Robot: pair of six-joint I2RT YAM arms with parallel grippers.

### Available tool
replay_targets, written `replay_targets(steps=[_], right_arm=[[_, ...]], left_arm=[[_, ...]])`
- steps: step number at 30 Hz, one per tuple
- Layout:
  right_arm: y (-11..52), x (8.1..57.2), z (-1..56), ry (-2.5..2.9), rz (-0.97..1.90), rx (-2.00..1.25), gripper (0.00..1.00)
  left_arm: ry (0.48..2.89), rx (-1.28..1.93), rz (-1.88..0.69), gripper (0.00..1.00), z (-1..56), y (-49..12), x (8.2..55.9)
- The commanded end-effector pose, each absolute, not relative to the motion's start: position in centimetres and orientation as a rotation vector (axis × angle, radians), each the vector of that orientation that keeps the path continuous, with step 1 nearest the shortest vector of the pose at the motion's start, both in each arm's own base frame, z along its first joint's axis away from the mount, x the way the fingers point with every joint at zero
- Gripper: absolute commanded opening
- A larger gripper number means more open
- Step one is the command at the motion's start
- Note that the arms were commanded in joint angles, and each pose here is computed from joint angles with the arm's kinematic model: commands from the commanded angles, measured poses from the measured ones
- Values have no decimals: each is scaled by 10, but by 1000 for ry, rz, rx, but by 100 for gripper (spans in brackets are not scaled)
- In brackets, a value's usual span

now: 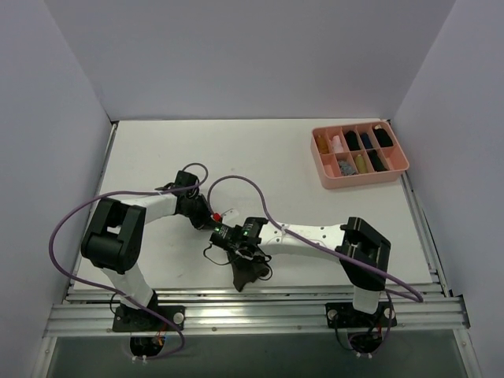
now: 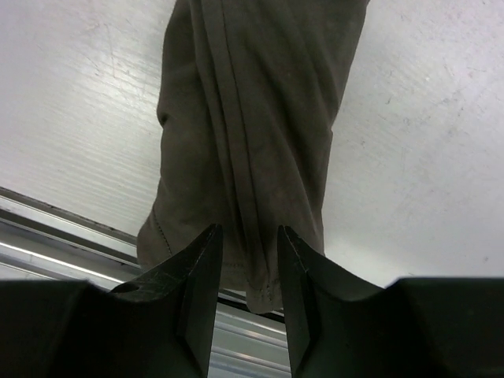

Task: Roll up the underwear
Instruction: Fold the underwear

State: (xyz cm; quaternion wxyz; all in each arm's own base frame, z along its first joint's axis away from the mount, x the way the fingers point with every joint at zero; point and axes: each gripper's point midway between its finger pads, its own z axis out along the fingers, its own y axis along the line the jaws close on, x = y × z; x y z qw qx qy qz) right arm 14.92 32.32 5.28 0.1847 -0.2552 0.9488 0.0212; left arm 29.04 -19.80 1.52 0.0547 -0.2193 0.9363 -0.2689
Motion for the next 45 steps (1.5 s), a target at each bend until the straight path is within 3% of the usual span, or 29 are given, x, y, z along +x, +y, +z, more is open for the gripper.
replay_targets(steps=[1,17,20,24,37,45], right_arm=[[312,152,59,2619,-92,-777,30],[296,147,44,2548,-320,-851,25],[294,150,43,2542,-341,-845,18],[295,151,45,2535,-349,-846,0],[327,144,78,2574,-222,-986,0],[341,115,56,2726,-73,-1058,0]], left_arm=[[2886,-716,-632,2,-4,-176,280],[2893,-708,-620,2,-2,-176,283],[2893,-712,-617,2,-1,-175,282],[2893,-710,-615,2,-1,-175,282],[2902,-730,-592,2,-10,-172,281],[2913,-745,-556,2,-19,-167,278]])
